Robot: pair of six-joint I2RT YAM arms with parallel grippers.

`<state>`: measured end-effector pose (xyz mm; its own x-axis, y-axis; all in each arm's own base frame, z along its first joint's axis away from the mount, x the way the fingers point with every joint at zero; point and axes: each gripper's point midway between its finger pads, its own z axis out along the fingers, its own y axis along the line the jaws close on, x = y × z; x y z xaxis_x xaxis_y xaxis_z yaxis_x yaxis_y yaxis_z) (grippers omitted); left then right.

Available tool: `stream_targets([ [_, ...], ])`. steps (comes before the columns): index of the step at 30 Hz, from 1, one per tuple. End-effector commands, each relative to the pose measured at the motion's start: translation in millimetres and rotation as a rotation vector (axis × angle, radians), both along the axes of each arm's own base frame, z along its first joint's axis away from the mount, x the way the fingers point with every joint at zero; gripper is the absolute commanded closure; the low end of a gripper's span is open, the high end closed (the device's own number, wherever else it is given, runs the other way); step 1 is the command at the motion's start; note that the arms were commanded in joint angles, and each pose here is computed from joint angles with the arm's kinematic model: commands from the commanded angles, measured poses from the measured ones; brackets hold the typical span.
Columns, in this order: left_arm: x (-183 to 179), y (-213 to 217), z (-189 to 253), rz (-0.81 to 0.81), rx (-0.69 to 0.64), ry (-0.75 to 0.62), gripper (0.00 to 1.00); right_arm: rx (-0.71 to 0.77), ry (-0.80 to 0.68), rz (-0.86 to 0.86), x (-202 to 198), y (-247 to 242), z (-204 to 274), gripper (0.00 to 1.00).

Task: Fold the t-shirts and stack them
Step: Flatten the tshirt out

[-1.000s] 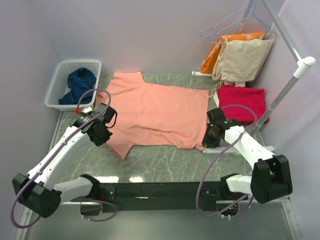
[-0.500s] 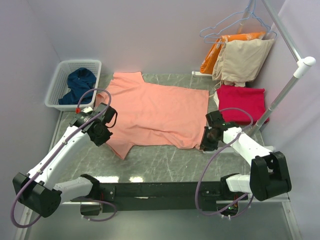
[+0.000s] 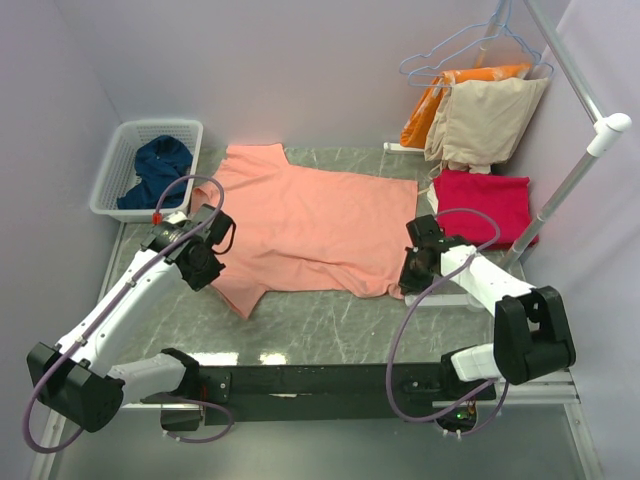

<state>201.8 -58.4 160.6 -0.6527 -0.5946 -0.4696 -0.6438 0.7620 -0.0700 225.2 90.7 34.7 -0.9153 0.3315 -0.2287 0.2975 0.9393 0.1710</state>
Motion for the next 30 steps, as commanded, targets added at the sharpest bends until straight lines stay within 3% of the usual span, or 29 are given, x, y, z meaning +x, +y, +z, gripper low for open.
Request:
stream_targets([
  [1,6,5,19,0.008,0.018,-0.06,0.99,-0.051,-0.111,-0.009,21,-8,35,1.0],
  [9,5,6,21,0.005,0.015,-0.067,0.99,-0.044,-0.184,-0.001,31,-7,65,1.0],
  [24,7,6,22,0.0,0.021,-0.071,0.99,-0.055,-0.018,0.062,49,7,4,1.0],
  [28,6,7,22,0.003,0.024,-0.074,0.99,-0.063,-0.013,0.071,48,6,5,0.84],
  [30,6,6,22,0.003,0.02,-0.074,0.99,-0.073,-0.018,0.071,49,4,6,0.8],
])
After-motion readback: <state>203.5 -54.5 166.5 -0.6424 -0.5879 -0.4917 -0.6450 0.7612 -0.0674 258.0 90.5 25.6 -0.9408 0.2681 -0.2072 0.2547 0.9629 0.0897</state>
